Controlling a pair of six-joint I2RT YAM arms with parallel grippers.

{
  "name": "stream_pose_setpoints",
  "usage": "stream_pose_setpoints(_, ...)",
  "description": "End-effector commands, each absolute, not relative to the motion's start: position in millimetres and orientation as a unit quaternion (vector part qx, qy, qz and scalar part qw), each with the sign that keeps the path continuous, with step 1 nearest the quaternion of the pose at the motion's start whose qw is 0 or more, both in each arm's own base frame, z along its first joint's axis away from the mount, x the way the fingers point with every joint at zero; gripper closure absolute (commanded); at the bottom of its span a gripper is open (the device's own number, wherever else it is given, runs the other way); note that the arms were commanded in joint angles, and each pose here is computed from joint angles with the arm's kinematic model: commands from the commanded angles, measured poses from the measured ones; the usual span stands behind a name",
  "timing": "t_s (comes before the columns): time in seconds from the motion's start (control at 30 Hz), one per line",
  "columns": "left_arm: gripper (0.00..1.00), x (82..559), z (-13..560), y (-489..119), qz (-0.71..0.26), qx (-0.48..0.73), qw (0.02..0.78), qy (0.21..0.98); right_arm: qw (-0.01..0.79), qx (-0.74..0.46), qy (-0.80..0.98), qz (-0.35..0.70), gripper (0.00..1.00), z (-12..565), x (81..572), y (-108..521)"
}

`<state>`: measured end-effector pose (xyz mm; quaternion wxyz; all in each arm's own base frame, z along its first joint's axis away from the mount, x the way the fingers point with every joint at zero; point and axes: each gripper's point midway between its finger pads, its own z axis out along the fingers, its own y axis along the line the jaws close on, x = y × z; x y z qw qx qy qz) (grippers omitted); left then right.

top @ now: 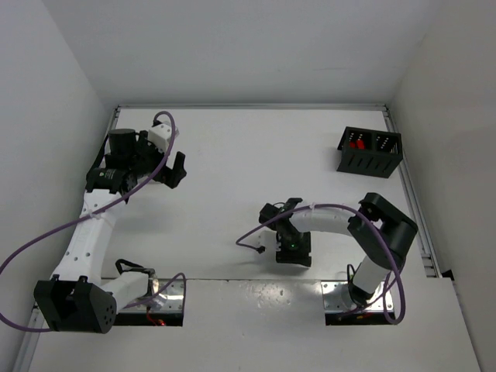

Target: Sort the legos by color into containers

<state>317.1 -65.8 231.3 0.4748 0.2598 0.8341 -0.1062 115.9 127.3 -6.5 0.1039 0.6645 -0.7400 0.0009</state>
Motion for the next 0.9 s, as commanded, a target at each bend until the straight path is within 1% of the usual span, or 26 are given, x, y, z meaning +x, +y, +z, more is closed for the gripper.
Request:
stream_pose_setpoints(0.0,0.00,322,242,-68,-0.100,0.264,0.493,0.823,0.076,0.670,-0.738,0.024,0.48,-10,124,134)
stream_pose_setpoints(0.13,0.00,322,242,-68,-0.100,0.264,0.493,0.823,0.065,0.670,-0.738,0.050,0.48,-16,130,134)
stream_pose_setpoints(0.2,0.00,322,242,-68,-0.100,0.264,0.493,0.823,0.077,0.669,-0.737,0.058,0.48,-20,128,132)
stream_pose_setpoints(0.3,0.00,324,245,-66,-0.093,0.266,0.497,0.821,0.077,0.670,-0.736,0.064,0.51,-23,128,133)
stream_pose_setpoints(0.33,0.00,324,245,-66,-0.093,0.266,0.497,0.821,0.081,0.670,-0.735,0.065,0.54,-24,127,132)
stream_pose_setpoints(0.4,0.00,324,245,-65,-0.089,0.264,0.497,0.822,0.076,0.671,-0.735,0.065,0.58,-23,127,136)
stream_pose_setpoints(0.43,0.00,324,245,-65,-0.089,0.264,0.497,0.822,0.081,0.670,-0.735,0.066,0.63,-25,126,135)
stream_pose_setpoints(0.5,0.00,324,245,-65,-0.089,0.264,0.497,0.822,0.086,0.670,-0.734,0.068,0.68,-27,125,133)
stream_pose_setpoints(0.57,0.00,324,245,-64,-0.087,0.268,0.497,0.821,0.082,0.674,-0.731,0.067,0.71,-27,125,136)
stream_pose_setpoints(0.63,0.00,326,246,-64,-0.087,0.268,0.497,0.821,0.082,0.674,-0.731,0.067,0.76,-27,125,136)
stream_pose_setpoints(0.73,0.00,327,250,-64,-0.085,0.269,0.501,0.818,0.077,0.671,-0.735,0.066,0.86,-28,126,138)
stream_pose_setpoints(0.87,0.00,329,247,-64,-0.087,0.268,0.497,0.821,0.068,0.667,-0.739,0.064,0.93,-26,130,145)
